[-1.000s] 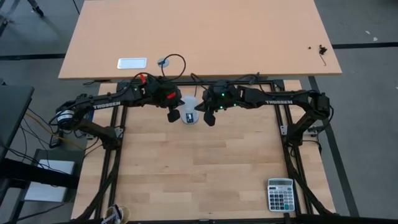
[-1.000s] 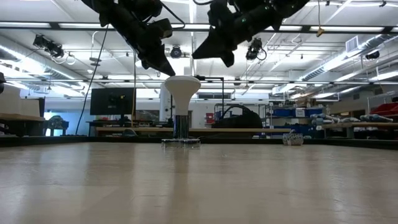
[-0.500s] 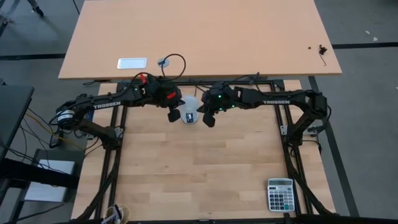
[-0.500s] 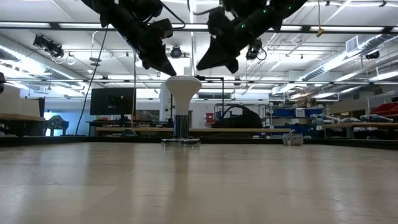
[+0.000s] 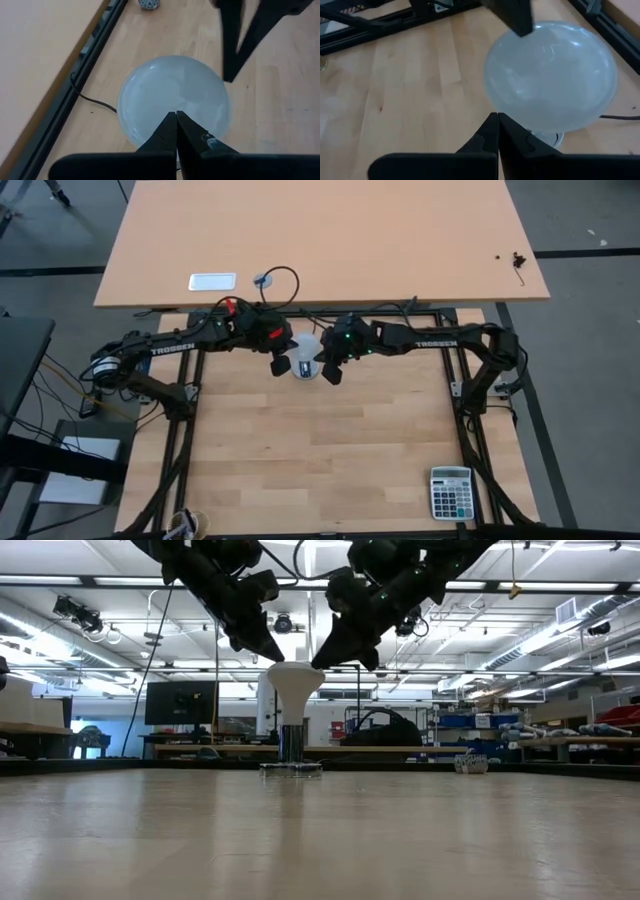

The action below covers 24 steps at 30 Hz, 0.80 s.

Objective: Screw lightbulb
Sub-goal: Remove the bulb from the lamp socket

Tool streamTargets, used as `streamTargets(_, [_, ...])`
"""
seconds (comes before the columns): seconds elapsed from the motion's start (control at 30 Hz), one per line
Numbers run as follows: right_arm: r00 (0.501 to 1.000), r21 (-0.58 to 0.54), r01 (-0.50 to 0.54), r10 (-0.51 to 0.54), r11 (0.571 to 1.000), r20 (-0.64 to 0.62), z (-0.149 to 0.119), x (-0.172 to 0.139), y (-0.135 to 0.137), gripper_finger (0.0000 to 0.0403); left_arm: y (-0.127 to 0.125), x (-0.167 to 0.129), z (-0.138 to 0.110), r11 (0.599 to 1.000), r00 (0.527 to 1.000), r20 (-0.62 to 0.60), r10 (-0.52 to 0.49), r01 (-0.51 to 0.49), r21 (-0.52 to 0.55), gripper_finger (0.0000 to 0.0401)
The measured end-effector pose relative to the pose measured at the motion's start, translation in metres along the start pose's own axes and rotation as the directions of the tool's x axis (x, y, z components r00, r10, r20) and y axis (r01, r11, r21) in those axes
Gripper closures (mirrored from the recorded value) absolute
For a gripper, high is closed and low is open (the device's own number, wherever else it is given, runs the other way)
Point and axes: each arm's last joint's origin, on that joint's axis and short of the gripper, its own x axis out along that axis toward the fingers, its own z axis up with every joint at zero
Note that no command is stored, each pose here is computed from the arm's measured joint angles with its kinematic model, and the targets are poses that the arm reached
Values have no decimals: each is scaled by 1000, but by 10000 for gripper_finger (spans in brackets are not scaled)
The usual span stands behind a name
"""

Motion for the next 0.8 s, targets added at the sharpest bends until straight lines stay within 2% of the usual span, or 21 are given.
streamTargets(0.33, [999,19,33,-34,999,21,2,1,-12,392,1,0,-1,1000,1000,-9,14,-14,2,398])
streamTargets(0.67, [990,64,135,-138,989,40,5,-4,-41,392,-7,0,-1,999,999,-22,-45,45,-8,398])
streamTargets(0.8, [987,46,153,-155,987,34,6,-12,-47,391,-8,0,-1,999,999,-21,-44,44,-5,398])
